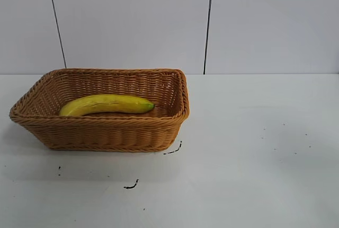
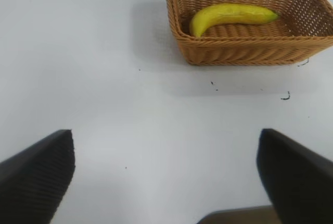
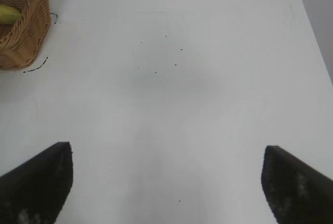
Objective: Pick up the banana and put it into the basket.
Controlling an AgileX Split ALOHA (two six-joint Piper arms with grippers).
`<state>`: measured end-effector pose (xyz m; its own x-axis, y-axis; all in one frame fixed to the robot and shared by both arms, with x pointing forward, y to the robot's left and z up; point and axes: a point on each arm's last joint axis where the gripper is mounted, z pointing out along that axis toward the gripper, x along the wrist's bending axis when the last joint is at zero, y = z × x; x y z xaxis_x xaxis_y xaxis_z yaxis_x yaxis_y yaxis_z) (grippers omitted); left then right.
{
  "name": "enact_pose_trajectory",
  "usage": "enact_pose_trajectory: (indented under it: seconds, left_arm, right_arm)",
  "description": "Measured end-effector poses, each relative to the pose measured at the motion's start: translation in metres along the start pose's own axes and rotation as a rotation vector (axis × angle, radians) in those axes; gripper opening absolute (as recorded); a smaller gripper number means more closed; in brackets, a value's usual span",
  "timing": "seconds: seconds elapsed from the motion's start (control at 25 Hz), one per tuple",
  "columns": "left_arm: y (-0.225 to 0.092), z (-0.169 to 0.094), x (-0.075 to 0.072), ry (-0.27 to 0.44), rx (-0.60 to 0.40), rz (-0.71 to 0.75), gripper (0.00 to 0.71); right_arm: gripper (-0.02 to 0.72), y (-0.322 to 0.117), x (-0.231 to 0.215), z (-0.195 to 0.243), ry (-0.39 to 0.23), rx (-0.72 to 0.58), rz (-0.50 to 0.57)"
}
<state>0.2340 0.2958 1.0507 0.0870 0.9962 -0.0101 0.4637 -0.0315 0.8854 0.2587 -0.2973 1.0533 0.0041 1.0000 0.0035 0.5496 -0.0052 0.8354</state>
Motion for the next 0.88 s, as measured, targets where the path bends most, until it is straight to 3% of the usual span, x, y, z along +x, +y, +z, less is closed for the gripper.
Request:
enact_pose_trajectory:
  seconds: [0.32, 0.88]
  left_arm:
    - [0.0, 0.0, 0.0, 0.0, 0.0, 0.0, 0.69]
    - [0.0, 0.0, 0.0, 0.0, 0.0, 0.0, 0.69]
  right_arm:
    - [0.687, -0.011, 0.0, -0.02, -0.001, -0.145, -0.004]
    - [0.687, -0.012, 0.001, -0.02, 0.001, -0.146, -0.003]
